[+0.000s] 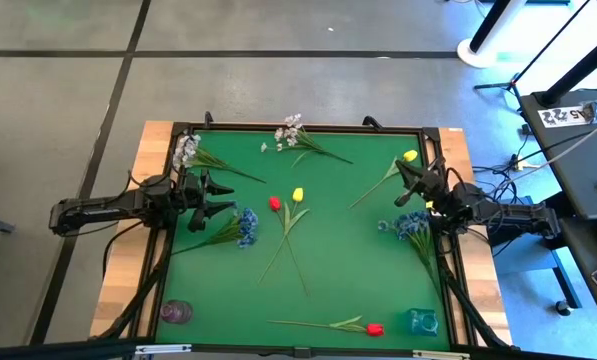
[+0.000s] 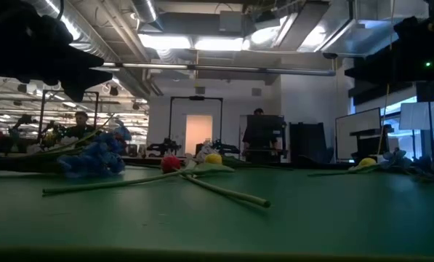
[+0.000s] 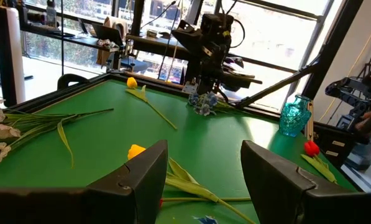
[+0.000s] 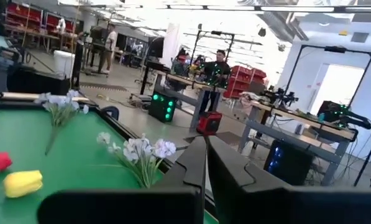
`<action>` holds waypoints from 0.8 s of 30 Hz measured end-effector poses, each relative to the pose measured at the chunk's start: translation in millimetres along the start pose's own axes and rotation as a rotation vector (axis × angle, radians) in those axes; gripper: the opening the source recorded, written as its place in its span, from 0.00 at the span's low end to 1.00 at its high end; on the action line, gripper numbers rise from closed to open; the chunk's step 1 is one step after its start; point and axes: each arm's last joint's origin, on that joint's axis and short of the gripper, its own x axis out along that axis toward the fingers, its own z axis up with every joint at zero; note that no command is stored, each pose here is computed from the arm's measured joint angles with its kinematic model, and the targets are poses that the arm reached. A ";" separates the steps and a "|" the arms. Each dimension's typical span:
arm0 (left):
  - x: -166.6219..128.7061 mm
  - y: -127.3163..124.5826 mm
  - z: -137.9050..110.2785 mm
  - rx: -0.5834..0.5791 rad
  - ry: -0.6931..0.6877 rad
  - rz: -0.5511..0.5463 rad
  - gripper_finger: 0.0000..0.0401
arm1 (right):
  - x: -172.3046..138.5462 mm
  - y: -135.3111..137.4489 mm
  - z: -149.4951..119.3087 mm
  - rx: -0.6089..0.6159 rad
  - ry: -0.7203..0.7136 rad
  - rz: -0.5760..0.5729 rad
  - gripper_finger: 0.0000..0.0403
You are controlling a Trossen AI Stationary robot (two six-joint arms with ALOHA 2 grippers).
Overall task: Sort flowers into vase by color
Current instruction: Put the top yellow tulip into the purple vase
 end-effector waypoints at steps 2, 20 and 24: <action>0.0 0.0 0.0 0.000 0.000 0.000 0.50 | 0.0 0.5 1.4 0.013 -0.017 0.028 0.05; 0.0 0.0 0.0 0.000 0.000 0.000 0.50 | 37.4 22.1 22.1 0.905 0.311 -0.070 0.05; 0.0 0.0 0.1 0.000 -0.001 0.000 0.50 | 55.6 35.9 25.2 0.848 0.422 -0.102 0.05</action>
